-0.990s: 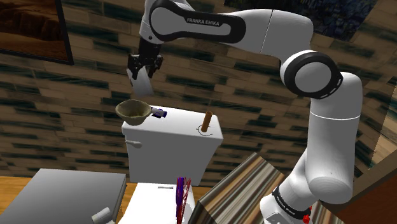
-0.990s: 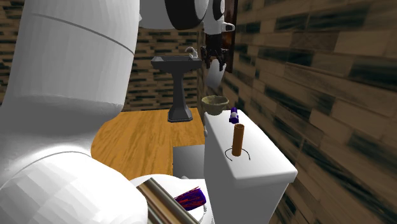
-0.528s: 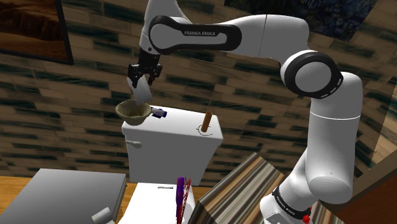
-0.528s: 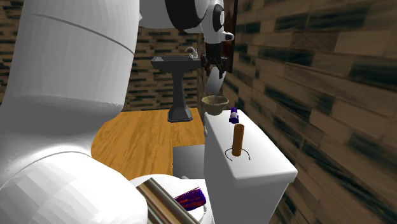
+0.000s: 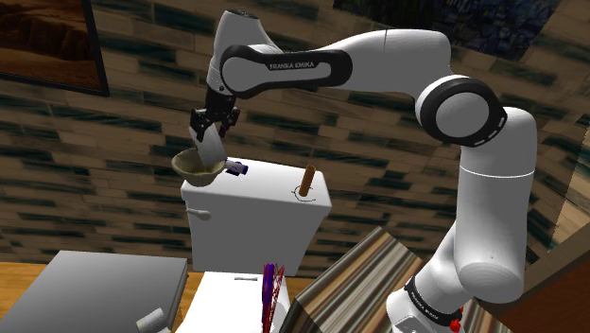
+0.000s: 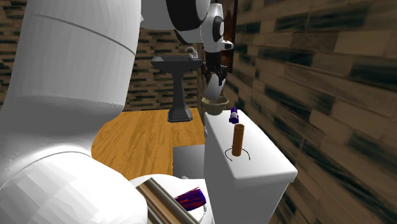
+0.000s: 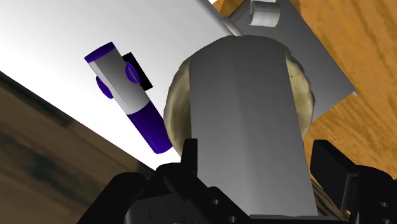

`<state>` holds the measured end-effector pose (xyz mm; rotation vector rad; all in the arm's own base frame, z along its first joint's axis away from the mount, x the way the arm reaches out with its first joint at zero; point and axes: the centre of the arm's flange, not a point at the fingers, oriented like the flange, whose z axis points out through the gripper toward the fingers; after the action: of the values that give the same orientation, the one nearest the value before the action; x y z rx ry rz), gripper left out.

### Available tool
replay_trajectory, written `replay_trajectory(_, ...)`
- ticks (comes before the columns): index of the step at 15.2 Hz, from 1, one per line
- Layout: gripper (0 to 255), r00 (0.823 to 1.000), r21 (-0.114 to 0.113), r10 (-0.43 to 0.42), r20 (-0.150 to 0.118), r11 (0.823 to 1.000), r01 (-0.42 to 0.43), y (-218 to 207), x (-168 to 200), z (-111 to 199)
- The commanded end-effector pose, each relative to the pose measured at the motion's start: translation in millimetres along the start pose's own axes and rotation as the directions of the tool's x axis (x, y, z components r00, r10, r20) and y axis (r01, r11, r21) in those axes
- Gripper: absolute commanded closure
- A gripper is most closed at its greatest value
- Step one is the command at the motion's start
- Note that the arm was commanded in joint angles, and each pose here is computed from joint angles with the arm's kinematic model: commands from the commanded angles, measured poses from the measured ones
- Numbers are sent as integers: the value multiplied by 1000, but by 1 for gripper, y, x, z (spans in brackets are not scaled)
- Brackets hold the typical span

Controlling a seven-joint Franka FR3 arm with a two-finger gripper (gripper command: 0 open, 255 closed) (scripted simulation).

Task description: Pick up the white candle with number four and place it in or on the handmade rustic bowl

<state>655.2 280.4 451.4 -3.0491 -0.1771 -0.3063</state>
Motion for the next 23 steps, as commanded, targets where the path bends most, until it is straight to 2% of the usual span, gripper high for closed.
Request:
replay_trajectory(1,255,1000,0,0,-2,1000,0,0,0,0)
replay_trajectory(6,255,1000,0,0,-2,1000,0,0,0,0)
replay_trajectory(7,0,1000,0,0,-2,1000,0,0,0,0)
replay_trajectory(12,0,1000,0,0,-2,1000,0,0,0,0)
replay_trajectory(16,0,1000,0,0,-2,1000,0,0,0,-50)
replay_trajectory(23,0,1000,0,0,-2,1000,0,0,0,-50)
